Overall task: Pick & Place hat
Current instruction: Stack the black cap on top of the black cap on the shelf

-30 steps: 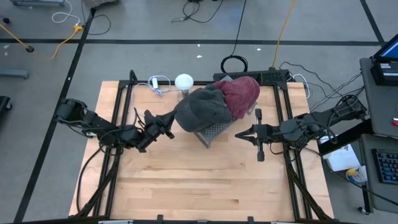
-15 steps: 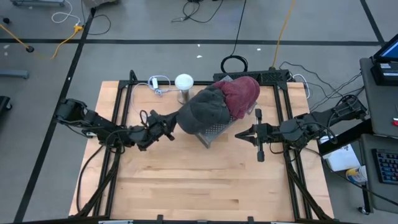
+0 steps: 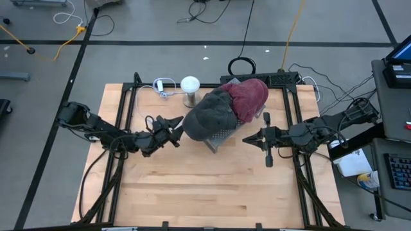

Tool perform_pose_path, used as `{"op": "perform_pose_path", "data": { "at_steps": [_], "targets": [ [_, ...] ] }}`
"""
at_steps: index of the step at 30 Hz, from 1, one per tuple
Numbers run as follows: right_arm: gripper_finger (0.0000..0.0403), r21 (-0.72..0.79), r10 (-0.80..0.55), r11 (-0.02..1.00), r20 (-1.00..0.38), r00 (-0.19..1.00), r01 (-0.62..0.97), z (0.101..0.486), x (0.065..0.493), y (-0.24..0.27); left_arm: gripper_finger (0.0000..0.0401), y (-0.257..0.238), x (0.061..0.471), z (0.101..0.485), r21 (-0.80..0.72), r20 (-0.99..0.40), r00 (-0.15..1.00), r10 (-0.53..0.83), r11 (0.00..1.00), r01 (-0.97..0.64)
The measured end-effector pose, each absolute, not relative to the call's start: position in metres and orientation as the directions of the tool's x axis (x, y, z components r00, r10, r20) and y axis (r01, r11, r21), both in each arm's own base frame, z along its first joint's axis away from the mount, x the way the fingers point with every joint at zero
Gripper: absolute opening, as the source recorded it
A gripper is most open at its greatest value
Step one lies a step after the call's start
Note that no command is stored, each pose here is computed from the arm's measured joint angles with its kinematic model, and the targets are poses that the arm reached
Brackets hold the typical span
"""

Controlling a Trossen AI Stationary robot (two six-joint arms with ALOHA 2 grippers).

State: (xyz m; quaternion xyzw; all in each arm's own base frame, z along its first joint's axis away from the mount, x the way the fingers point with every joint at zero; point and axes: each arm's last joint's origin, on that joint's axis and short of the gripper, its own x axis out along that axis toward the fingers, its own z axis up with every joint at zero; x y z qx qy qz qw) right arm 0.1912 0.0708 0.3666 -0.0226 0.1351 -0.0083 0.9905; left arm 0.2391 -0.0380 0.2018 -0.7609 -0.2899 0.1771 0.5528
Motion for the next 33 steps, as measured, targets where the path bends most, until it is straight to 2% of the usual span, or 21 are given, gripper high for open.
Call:
{"op": "perform_pose_path", "data": {
  "at_steps": [3, 15, 24, 33],
  "targets": [
    [0.0000, -0.047, -0.023, 0.999, -0.268, 0.963, 0.010, 0.366, 0.191, 0.071, 0.0240, -0.043, 0.239, 0.196, -0.948, 0.011, 0.784, 0.621, -0.243, 0.206],
    [0.0000, -0.052, -0.023, 0.999, -0.279, 0.960, 0.009, 0.365, 0.191, 0.071, 0.0241, -0.047, 0.237, 0.188, -0.965, -0.046, 0.779, 0.625, -0.228, 0.126],
    [0.0000, -0.058, -0.025, 0.998, -0.292, 0.956, 0.008, 0.364, 0.191, 0.071, 0.0241, -0.049, 0.236, 0.178, -0.958, -0.113, 0.783, 0.612, -0.275, 0.076],
    [0.0000, -0.070, -0.026, 0.998, -0.304, 0.952, 0.005, 0.363, 0.191, 0.071, 0.0241, -0.054, 0.235, 0.183, -0.963, -0.109, 0.799, 0.591, -0.261, 0.061]
  ]
}}
